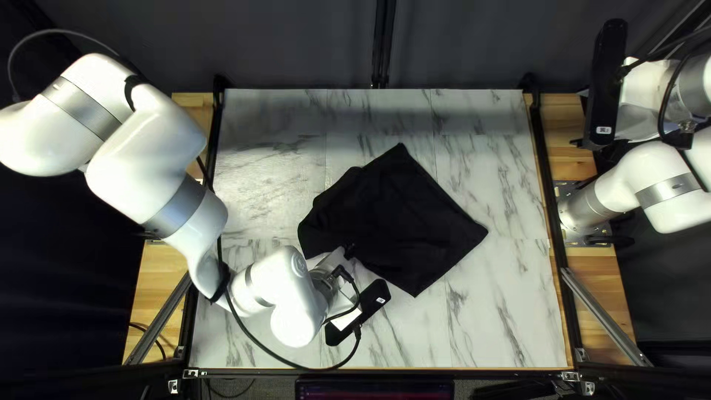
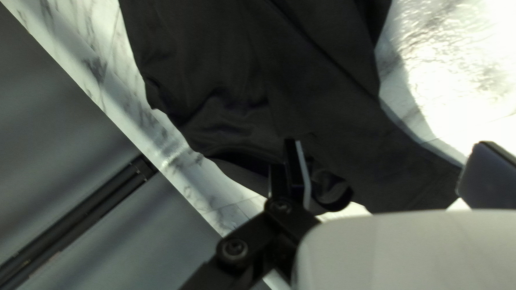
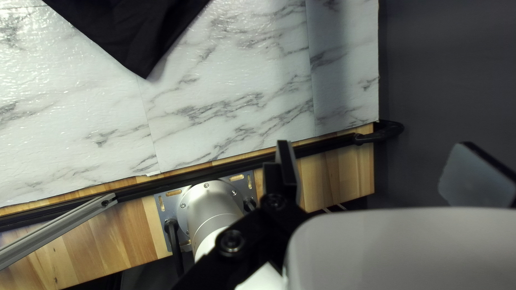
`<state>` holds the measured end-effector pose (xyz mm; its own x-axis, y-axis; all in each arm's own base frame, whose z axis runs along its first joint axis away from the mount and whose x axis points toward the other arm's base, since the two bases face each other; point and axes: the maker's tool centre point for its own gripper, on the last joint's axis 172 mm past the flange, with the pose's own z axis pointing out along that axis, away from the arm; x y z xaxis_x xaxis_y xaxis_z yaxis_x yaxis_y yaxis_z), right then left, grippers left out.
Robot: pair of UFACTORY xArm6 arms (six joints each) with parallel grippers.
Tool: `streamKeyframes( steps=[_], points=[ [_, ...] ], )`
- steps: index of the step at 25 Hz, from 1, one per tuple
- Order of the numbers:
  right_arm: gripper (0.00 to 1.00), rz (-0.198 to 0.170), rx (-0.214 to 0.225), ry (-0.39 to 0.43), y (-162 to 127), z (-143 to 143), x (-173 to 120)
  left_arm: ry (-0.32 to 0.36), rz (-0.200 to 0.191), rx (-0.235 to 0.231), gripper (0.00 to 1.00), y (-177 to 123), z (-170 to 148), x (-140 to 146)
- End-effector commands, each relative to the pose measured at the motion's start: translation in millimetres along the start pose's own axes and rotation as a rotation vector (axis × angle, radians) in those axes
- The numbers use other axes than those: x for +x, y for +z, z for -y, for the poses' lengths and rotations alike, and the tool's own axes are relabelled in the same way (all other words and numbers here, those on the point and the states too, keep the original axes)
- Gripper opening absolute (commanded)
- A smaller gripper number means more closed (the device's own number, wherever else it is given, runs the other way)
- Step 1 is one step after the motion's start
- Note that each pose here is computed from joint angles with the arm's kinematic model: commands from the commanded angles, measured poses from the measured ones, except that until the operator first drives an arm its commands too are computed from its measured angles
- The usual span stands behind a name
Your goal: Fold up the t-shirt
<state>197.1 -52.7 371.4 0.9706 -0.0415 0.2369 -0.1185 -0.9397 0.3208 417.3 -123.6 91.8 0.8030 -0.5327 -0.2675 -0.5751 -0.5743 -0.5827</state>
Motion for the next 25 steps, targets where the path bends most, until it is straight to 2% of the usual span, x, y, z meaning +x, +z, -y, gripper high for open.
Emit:
streamKeyframes(
  steps=[1,5,10,16,25],
  points=[
    [1.0,0.0,0.0,0.0,0,0,0,0.004,0.04,0.019,1.0,7,-8,-40],
    [1.0,0.0,0.0,0.0,0,0,0,0.043,0.05,0.028,1.0,15,-20,-58],
    [1.0,0.0,0.0,0.0,0,0,0,0.12,0.036,0.05,1.0,29,-32,-75],
    [1.0,0.0,0.0,0.0,0,0,0,0.205,0.039,0.065,1.0,51,-25,-72],
    [1.0,0.0,0.0,0.0,0,0,0,0.245,0.031,0.072,1.0,65,-23,-71]
  ],
)
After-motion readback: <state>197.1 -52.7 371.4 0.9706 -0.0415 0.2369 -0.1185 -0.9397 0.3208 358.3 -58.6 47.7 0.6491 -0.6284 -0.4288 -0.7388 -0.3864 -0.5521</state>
